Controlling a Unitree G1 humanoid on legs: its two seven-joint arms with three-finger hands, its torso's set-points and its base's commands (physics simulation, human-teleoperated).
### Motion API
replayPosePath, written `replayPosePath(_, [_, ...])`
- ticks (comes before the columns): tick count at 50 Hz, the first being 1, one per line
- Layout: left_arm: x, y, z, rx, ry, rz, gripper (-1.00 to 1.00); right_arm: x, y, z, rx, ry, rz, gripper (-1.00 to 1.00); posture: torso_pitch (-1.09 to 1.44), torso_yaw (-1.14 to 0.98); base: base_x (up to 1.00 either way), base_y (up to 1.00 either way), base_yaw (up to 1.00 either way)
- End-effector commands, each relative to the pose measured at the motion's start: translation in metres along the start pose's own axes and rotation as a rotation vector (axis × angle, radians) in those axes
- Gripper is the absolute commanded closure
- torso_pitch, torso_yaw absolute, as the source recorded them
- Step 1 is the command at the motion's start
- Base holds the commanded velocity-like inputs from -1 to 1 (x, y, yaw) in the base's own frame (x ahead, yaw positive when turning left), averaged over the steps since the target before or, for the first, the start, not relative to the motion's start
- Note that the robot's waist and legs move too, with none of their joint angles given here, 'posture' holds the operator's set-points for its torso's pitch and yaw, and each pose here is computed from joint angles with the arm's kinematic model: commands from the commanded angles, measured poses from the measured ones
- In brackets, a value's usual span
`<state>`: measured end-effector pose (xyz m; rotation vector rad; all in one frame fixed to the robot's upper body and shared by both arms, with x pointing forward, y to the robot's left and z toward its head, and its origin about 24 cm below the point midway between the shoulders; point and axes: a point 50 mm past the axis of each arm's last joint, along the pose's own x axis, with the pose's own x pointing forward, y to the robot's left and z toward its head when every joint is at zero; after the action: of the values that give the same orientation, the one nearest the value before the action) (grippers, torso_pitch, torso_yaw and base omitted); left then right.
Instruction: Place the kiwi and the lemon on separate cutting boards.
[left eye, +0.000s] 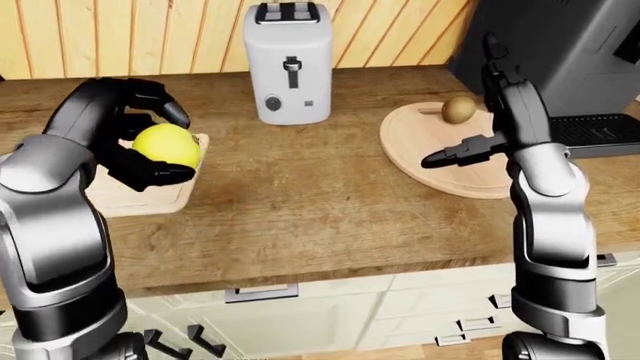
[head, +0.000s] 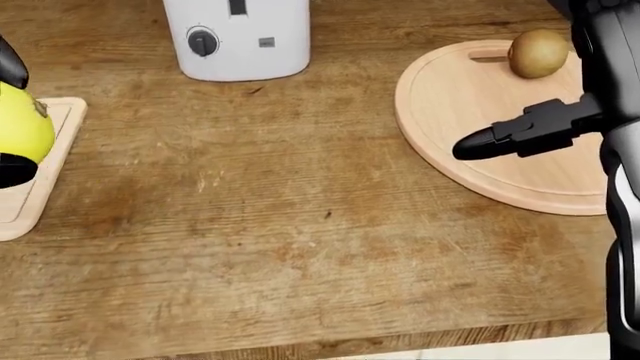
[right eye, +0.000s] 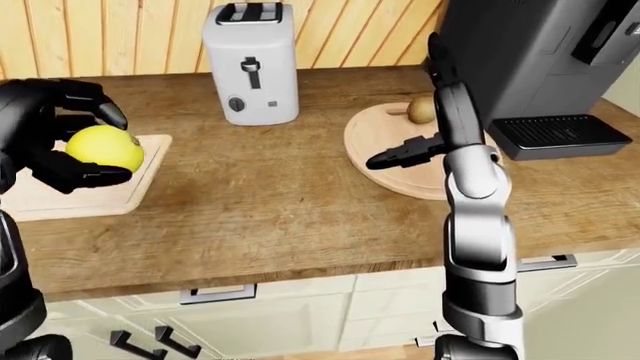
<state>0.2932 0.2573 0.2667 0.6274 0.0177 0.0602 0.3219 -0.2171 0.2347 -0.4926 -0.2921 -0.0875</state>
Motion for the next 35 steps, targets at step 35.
replayPosePath(35, [0.040,0.045,-0.046,0.044,0.090,0.164,0.65,-0.001,-0.009,0.022,-0.020,-0.085,-0.037,-1.00,0.00,0.00,0.00,0.00,0.00])
